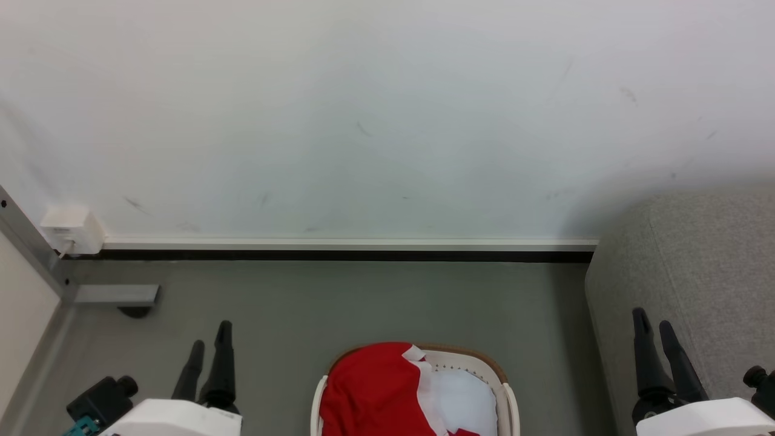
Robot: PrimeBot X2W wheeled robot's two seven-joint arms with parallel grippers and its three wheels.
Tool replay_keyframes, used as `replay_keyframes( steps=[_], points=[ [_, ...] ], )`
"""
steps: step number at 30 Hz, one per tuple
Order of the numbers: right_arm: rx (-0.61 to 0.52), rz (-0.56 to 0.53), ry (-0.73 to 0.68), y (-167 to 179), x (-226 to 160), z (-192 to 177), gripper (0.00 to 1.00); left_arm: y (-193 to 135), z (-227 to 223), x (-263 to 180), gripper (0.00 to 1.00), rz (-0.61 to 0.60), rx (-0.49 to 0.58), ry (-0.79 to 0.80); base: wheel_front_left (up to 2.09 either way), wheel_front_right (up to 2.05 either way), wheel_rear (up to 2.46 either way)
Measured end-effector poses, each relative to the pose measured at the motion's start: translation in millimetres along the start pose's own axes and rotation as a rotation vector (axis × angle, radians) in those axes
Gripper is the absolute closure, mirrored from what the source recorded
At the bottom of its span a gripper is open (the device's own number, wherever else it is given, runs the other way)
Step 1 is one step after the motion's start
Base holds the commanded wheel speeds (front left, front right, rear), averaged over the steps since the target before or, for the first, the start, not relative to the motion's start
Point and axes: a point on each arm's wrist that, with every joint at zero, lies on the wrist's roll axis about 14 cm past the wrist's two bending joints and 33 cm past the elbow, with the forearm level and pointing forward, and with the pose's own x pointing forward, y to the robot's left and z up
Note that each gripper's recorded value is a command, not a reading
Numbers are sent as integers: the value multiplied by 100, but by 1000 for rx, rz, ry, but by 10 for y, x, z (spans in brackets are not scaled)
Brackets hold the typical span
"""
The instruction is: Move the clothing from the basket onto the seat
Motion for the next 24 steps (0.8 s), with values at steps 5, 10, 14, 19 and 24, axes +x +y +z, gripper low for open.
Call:
replay_keyframes(
  steps=[5, 10, 14, 19, 24],
  points=[
    [-72, 19, 8, 54, 4, -43, 0, 19, 12, -15, 0, 8, 80, -5, 0, 0, 0],
    [-133, 25, 13, 62, -5, -76, 0, 12, 18, -29, 0, 6, 150, -11, 0, 0, 0],
    [-181, 27, 23, 55, -17, -122, 0, 1, 22, -40, 0, 1, 208, -16, 0, 0, 0],
    [-239, 31, 26, 53, -18, -147, 0, -15, 38, -50, 0, -4, 278, -30, 0, 0, 0],
    [-294, 37, 20, 58, -17, -143, 0, -50, 49, -58, 0, -17, 340, -43, 0, 0, 0]
  ],
)
